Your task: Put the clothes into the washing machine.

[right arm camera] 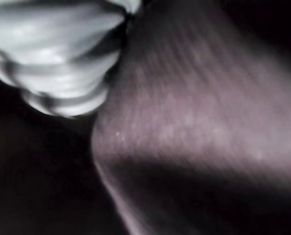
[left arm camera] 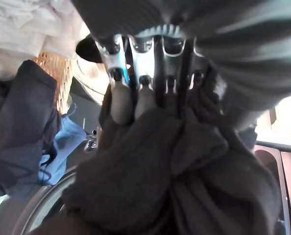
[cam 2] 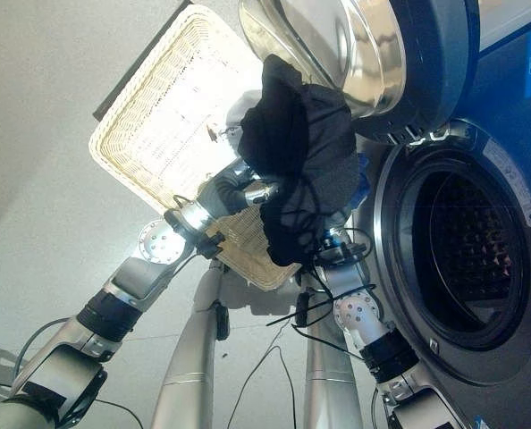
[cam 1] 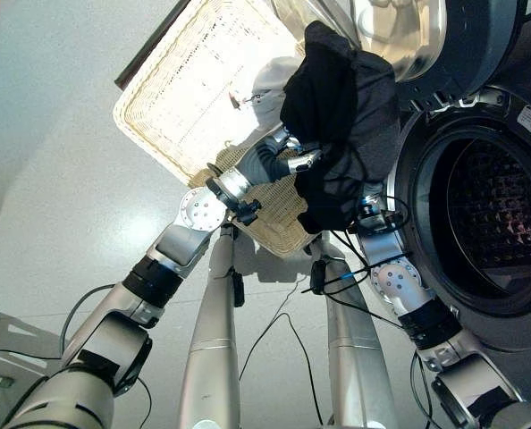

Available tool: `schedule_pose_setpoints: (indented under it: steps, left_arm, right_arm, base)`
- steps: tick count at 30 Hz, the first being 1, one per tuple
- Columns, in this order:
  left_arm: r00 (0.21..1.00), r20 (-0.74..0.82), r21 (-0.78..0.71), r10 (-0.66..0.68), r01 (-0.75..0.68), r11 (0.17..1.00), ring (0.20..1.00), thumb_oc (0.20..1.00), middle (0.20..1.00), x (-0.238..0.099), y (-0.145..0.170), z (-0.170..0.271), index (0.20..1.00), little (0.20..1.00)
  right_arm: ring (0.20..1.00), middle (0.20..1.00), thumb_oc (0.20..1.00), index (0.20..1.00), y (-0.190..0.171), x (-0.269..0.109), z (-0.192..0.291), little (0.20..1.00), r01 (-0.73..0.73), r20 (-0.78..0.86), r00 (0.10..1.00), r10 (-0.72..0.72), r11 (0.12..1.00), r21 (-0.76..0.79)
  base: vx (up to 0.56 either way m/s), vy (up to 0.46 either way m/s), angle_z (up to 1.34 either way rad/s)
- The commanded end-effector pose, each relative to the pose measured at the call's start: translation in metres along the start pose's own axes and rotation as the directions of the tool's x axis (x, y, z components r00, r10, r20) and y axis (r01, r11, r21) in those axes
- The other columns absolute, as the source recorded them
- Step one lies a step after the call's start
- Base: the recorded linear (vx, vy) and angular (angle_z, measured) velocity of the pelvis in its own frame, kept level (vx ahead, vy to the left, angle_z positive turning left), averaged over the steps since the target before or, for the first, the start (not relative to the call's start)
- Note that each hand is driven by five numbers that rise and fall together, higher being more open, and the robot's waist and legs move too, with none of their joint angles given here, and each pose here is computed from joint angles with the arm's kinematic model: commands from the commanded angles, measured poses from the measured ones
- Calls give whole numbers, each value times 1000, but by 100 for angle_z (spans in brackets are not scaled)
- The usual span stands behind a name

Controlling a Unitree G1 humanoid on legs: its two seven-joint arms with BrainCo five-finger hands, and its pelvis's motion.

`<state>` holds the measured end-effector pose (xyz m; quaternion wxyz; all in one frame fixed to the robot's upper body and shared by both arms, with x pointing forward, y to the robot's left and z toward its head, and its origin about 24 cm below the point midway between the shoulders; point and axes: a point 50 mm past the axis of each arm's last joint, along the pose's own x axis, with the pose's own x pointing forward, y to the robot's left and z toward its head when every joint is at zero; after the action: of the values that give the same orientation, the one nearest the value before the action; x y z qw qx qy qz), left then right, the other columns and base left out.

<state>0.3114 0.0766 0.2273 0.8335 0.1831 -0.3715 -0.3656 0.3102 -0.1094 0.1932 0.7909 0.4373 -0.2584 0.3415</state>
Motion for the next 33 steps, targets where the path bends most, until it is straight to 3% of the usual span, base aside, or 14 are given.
schedule_pose_setpoints:
  steps: [1, 8, 16, 23, 29, 32, 33]
  left_arm:
    - [995, -33, 66, -89, 91, 994, 1000, 1000, 1000, 6, -28, -2, 1000, 1000]
    - [990, -138, 177, -8, 33, 984, 1000, 1000, 1000, -4, -18, -15, 1000, 1000]
    - [948, -317, 312, 35, 70, 948, 1000, 1000, 1000, -19, -6, -35, 1000, 1000]
    - [908, -395, 347, 137, 9, 938, 1000, 1000, 1000, -31, 10, -47, 1000, 1000]
    - [874, -302, 392, 380, -250, 885, 1000, 1000, 1000, -41, 27, -45, 1000, 1000]
    - [815, -180, 403, 551, -450, 797, 1000, 1000, 1000, -47, 38, -38, 1000, 1000]
    - [766, -101, 395, 634, -555, 733, 1000, 1000, 1000, -50, 43, -33, 1000, 1000]
  right_arm:
    - [200, 200, 200, 200, 62, 28, 12, 200, -383, 132, 917, 376, 923, 34]
    - [200, 200, 200, 200, 58, 25, 25, 200, -375, 184, 912, 367, 927, 11]
    - [200, 200, 200, 200, 50, 20, 38, 200, -363, 217, 907, 361, 931, -32]
    - [200, 200, 200, 200, 47, 20, 50, 200, -337, 249, 905, 346, 938, -77]
    - [200, 200, 200, 200, 42, 18, 57, 200, -306, 271, 907, 324, 946, -106]
    - [200, 200, 200, 200, 39, 18, 57, 200, -278, 270, 916, 297, 954, -109]
    - [200, 200, 200, 200, 36, 18, 56, 200, -256, 267, 923, 276, 961, -106]
  base:
    - [0, 0, 0]
    - [0, 0, 0]
    - [0, 0, 0]
    - [0, 0, 0]
    - [0, 0, 0]
    - [0, 0, 0]
    - [0, 0, 0]
